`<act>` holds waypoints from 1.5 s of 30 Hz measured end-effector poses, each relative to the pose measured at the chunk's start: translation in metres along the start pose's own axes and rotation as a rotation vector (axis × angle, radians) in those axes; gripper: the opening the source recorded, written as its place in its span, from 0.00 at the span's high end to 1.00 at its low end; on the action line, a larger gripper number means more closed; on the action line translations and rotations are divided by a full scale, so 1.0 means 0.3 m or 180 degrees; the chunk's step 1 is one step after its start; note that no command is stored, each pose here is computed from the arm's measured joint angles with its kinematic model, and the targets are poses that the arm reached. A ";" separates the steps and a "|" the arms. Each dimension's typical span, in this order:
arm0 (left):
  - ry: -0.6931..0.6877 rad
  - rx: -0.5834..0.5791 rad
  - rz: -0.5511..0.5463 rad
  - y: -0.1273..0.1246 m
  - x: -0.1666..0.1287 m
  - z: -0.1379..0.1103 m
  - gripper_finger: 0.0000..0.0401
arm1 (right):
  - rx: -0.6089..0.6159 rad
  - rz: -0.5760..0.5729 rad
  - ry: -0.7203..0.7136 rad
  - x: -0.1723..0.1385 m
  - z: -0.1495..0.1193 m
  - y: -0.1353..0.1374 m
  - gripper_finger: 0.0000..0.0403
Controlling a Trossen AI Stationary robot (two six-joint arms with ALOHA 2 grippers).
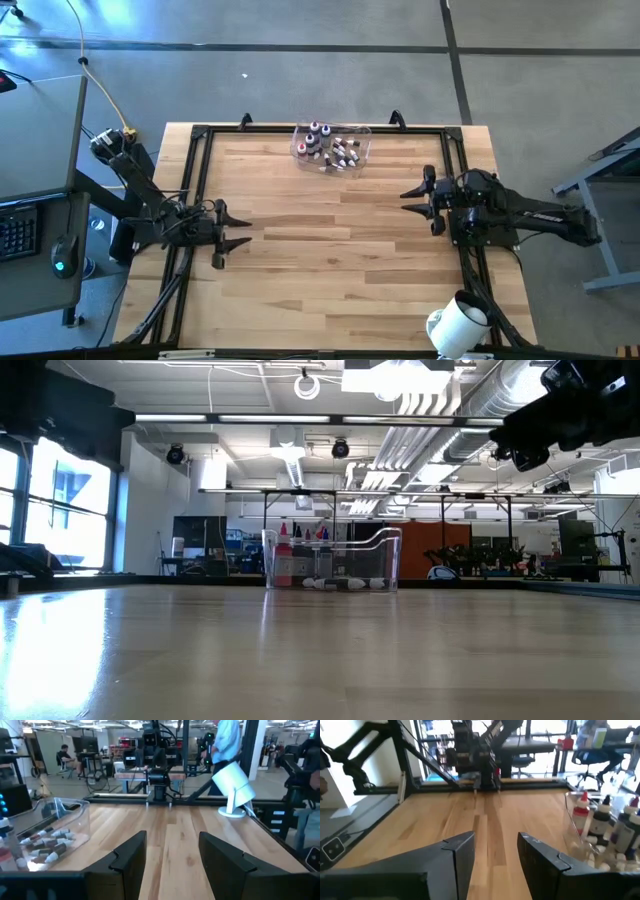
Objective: Pick & Place food coloring
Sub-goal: Return to Home Position
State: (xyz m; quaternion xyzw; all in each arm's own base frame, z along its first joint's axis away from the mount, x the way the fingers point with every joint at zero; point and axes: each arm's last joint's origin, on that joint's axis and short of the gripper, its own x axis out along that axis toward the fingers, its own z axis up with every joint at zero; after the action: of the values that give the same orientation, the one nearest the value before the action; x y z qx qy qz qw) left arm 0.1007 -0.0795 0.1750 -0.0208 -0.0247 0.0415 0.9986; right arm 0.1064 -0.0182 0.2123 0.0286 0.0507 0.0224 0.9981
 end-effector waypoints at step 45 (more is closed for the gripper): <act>0.0130 0.0147 -0.0588 0.072 -0.068 -0.010 0.55 | 0.0005 0.0023 -0.0225 -0.005 -0.056 0.000 0.65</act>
State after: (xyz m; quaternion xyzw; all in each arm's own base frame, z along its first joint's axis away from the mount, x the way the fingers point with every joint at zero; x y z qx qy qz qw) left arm 0.0787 -0.0598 0.1702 0.0037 -0.0051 -0.0507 0.9987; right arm 0.1032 -0.0173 0.1958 0.0303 0.0153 0.0251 0.9991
